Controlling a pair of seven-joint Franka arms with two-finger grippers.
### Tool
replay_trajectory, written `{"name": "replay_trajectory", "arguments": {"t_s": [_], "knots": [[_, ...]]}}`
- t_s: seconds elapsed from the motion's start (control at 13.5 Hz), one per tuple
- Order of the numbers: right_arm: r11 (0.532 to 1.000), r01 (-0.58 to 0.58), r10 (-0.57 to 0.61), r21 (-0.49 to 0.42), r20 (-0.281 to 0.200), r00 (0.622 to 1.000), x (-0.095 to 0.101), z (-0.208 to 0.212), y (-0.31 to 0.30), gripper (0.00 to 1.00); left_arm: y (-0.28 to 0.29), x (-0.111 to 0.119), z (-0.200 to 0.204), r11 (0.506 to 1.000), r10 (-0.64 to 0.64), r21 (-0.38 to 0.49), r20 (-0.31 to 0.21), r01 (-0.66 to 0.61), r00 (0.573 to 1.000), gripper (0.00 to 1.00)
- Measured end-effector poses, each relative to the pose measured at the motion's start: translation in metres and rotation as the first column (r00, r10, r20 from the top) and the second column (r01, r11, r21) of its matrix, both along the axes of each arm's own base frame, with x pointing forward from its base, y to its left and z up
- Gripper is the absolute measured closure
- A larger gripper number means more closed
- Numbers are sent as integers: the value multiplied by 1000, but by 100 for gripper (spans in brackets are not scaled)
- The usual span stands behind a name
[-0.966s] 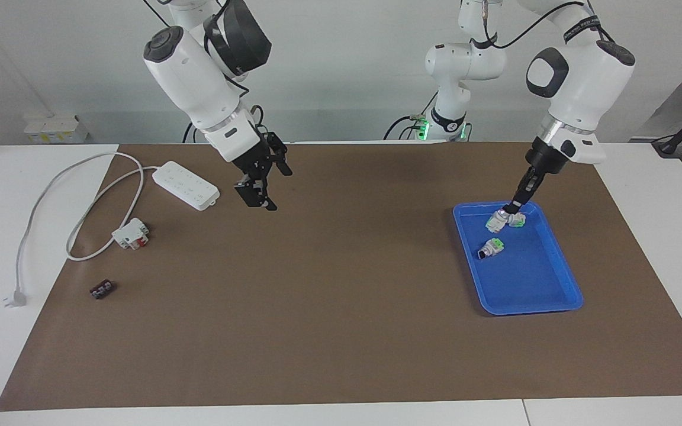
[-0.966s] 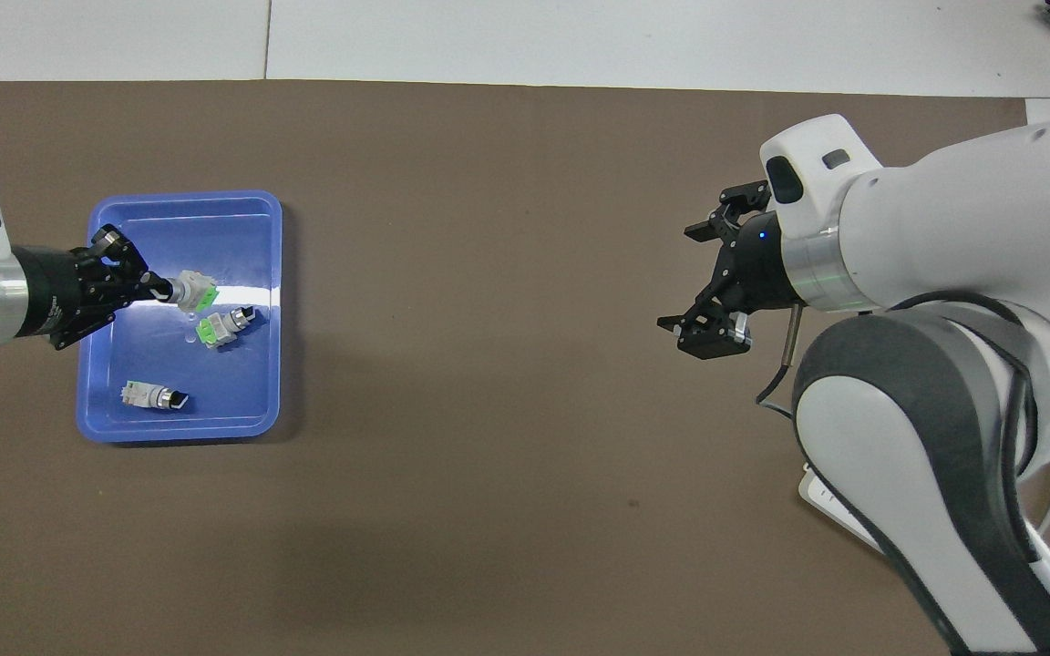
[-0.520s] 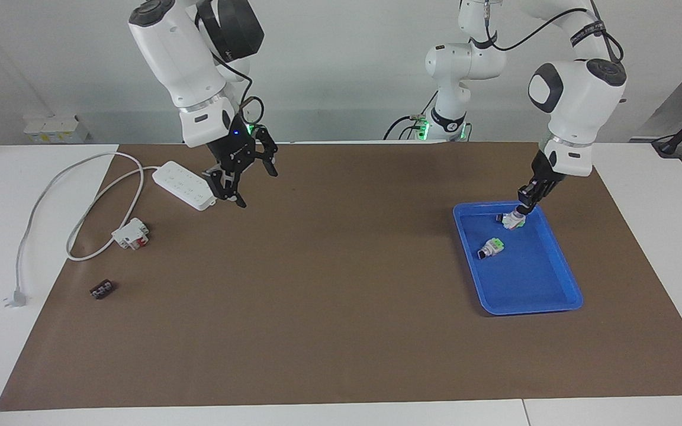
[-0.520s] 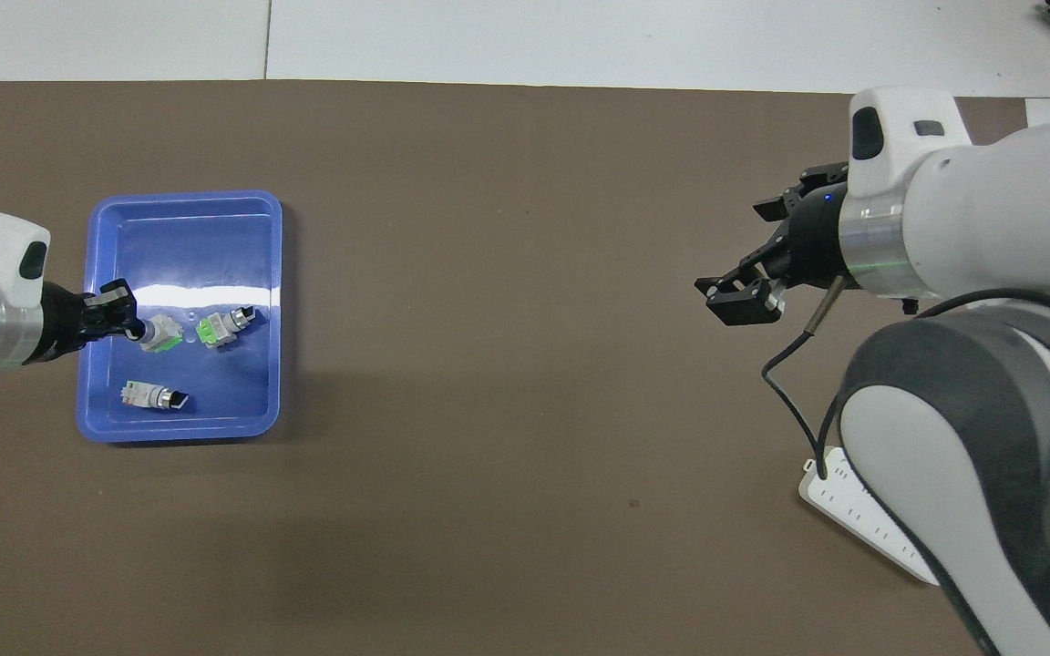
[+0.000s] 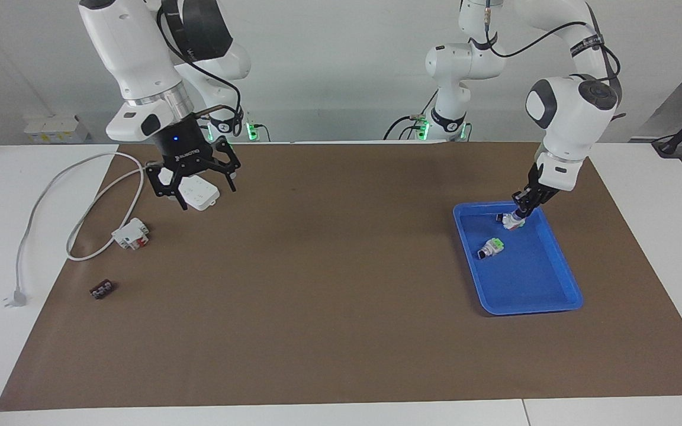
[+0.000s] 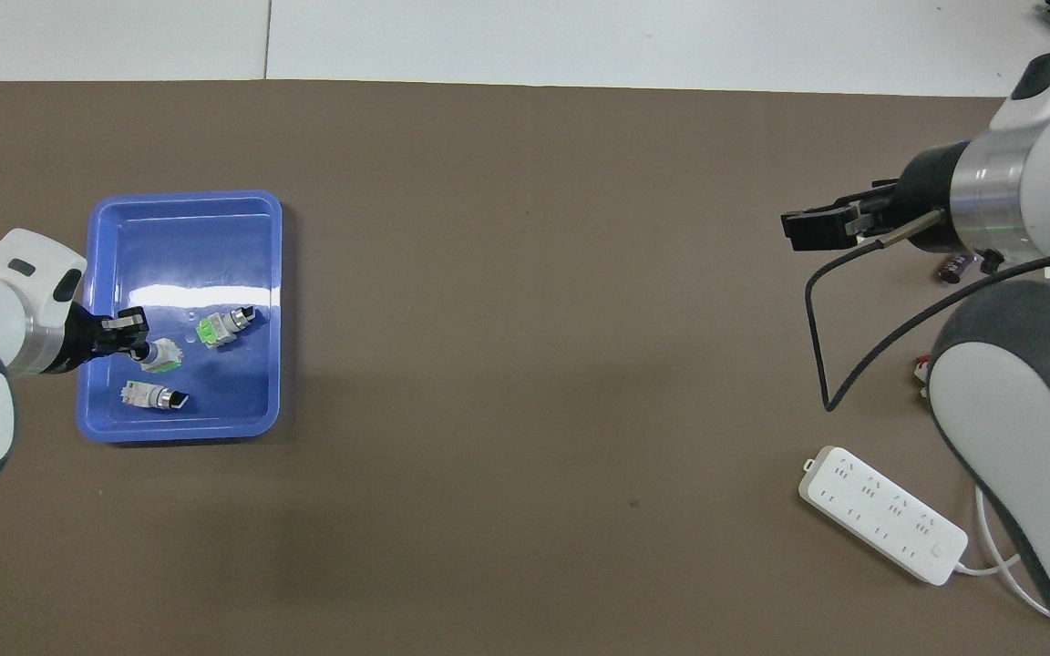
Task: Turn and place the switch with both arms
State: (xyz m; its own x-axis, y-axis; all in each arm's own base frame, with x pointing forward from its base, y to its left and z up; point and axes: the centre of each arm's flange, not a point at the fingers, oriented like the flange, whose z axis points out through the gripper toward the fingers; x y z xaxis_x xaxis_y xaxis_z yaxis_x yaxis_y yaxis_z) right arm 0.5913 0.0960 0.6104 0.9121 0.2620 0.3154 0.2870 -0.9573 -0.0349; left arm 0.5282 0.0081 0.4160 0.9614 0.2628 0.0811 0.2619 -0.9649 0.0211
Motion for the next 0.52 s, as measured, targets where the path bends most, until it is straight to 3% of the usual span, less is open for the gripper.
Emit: {"name": "replay_trajectory", "arguments": {"t_s": [0.15, 0.3, 0.37, 0.52], "knots": [[994, 91, -91, -61, 4, 996, -1, 2, 0, 0, 7, 2, -7, 1000, -4, 4, 9, 4, 1000, 90], [981, 178, -181, -80, -30, 983, -3, 1, -5, 0, 15, 4, -7, 1000, -6, 6, 19, 6, 1000, 90], [972, 218, -223, -81, -54, 973, -5, 2, -10, 0, 16, 6, -5, 1000, -8, 7, 26, 8, 1000, 84], [946, 311, -320, -88, -112, 941, -10, 2, -17, 0, 20, 12, 5, 1000, -4, 9, 48, 3, 999, 62]]}}
